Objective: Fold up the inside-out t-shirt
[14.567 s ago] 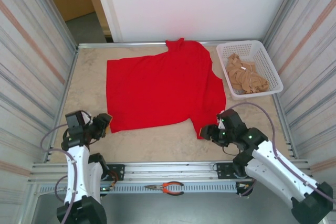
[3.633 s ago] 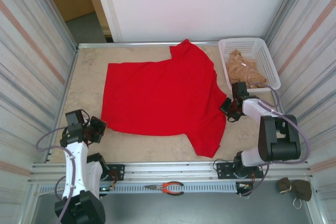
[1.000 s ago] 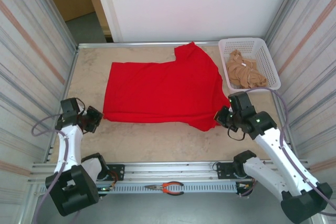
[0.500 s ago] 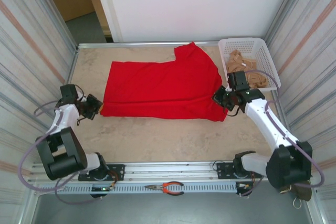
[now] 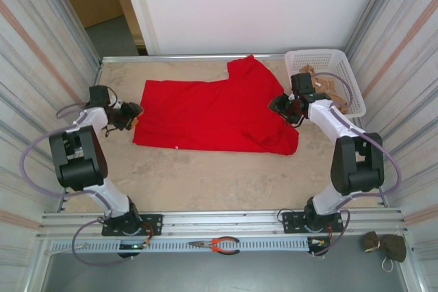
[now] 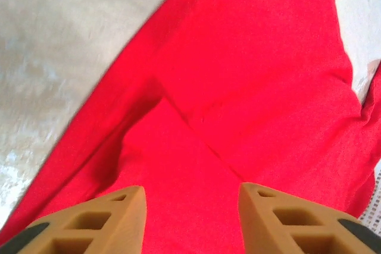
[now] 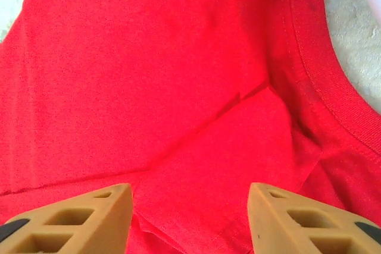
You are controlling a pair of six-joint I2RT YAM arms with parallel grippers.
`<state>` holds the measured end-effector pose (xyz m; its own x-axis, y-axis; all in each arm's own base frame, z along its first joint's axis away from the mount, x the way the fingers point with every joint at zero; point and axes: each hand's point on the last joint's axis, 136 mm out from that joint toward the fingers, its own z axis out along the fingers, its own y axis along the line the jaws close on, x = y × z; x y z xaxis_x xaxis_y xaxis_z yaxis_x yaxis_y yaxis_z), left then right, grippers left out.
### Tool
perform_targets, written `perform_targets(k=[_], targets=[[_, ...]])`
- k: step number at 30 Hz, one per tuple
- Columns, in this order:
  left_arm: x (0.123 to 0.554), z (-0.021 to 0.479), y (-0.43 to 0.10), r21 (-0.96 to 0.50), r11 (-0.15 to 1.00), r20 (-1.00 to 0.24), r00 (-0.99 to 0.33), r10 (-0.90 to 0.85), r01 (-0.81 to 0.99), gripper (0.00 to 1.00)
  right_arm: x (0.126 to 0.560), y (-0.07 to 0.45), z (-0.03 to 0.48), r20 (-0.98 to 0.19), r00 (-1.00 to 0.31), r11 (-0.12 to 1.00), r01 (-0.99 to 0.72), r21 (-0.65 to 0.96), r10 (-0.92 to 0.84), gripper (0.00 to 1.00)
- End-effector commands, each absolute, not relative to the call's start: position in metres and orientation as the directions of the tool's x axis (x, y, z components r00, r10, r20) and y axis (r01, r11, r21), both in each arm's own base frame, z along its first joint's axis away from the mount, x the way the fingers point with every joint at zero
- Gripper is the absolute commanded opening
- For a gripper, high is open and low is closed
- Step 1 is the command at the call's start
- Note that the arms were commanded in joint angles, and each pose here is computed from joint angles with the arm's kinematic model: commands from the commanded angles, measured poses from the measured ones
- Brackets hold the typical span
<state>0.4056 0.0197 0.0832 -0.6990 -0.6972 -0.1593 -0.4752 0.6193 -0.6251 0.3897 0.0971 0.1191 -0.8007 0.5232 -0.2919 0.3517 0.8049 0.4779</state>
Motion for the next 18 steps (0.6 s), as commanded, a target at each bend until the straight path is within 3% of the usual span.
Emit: perform_targets(k=[1, 5, 10, 18], targets=[[0.414, 0.110, 0.024, -0.626, 0.663, -0.230, -0.715, -0.660, -0.410, 0.49, 0.376, 0.102, 0.147, -0.361, -0.802, 0.833, 0.279, 0.479, 0.476, 0.56], [0.384, 0.124, 0.023, -0.602, 0.671, -0.258, -0.690, -0.676, -0.433, 0.52, 0.330, 0.093, 0.143, -0.364, -0.801, 0.849, 0.307, 0.429, 0.474, 0.59], [0.326, 0.103, 0.006, -0.601, 0.606, -0.154, -0.669, -0.727, -0.521, 0.52, 0.289, 0.072, 0.117, -0.339, -0.789, 0.837, 0.372, 0.401, 0.512, 0.65], [0.283, 0.061, -0.004, -0.567, 0.592, -0.089, -0.672, -0.735, -0.573, 0.52, 0.274, 0.065, 0.071, -0.263, -0.821, 0.843, 0.409, 0.349, 0.507, 0.65]])
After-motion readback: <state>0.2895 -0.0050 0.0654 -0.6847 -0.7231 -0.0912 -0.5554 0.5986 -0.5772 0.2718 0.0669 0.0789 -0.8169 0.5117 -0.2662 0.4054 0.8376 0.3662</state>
